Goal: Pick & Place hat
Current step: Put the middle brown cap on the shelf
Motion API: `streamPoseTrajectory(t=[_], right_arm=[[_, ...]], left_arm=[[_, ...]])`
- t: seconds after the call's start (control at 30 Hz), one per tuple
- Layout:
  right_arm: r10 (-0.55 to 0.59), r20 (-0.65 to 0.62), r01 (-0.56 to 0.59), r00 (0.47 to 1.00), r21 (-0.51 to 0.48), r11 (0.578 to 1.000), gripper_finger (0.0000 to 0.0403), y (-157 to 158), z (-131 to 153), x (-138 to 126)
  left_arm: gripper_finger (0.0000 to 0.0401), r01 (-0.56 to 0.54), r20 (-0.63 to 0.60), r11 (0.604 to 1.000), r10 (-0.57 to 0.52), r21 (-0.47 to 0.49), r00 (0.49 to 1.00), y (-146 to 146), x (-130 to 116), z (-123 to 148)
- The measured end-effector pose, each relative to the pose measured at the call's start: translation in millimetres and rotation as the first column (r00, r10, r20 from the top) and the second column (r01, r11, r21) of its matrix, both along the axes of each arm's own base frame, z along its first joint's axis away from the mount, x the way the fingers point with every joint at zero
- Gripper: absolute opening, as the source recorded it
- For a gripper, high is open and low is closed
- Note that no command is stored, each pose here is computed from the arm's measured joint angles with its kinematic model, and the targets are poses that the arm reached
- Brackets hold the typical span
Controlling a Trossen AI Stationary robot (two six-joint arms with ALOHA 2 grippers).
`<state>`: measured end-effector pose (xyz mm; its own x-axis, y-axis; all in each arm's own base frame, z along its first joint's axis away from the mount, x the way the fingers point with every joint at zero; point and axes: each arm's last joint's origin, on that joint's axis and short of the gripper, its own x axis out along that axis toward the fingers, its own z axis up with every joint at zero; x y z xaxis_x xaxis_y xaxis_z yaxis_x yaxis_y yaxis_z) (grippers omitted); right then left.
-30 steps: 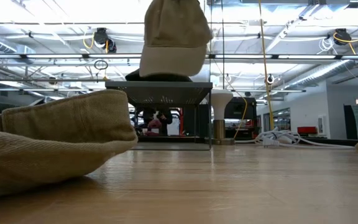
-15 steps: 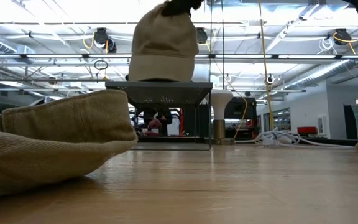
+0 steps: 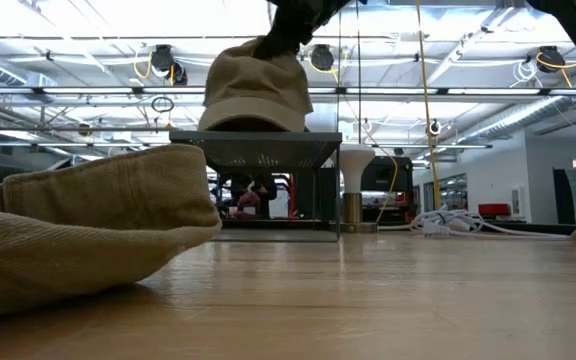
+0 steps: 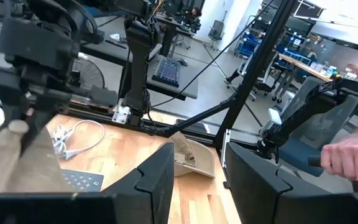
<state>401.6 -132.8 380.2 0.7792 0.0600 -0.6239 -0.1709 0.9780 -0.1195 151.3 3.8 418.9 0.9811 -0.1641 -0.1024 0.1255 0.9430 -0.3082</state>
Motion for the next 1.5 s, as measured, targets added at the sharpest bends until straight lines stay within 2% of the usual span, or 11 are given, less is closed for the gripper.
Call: streamPoseTrajectory(t=[0.4,0.93,1.1,1.2,1.33,1.5], right_arm=[[0.009,-0.008,-0.01,1.0,-0.039,0.999,0.0003,-9.0,-5.0,-0.8],[0.034,-0.047,-0.038,0.998,-0.068,0.997,0.0003,-14.0,-46.2,6.7],[0.041,-0.038,-0.047,0.998,-0.16,0.986,0.0004,-15.5,-46.9,8.6],[0.049,-0.03,-0.054,0.998,-0.177,0.983,0.0007,-16.1,-46.3,9.1],[0.059,-0.04,-0.065,0.997,-0.185,0.981,0.003,-15.8,-47.0,8.5],[0.086,-0.043,-0.094,0.995,-0.218,0.971,0.0086,-16.0,-47.0,8.5]], left_arm=[[0.0147,0.0,0.01,1.0,0.0,0.0,1.0,0.0,0.1,0.9],[0.0147,-0.002,0.029,1.0,0.002,-0.017,1.0,0.0,0.4,3.0],[0.0147,-0.003,0.032,1.0,0.003,-0.023,0.999,0.1,0.5,3.4],[0.0147,-0.002,0.054,1.0,0.003,-0.022,0.999,0.0,0.5,5.5],[0.0147,-0.001,0.067,1.0,0.002,-0.022,0.998,0.0,0.6,6.7],[0.0147,0.0,0.066,1.0,0.002,-0.027,0.998,0.0,0.6,6.7]])
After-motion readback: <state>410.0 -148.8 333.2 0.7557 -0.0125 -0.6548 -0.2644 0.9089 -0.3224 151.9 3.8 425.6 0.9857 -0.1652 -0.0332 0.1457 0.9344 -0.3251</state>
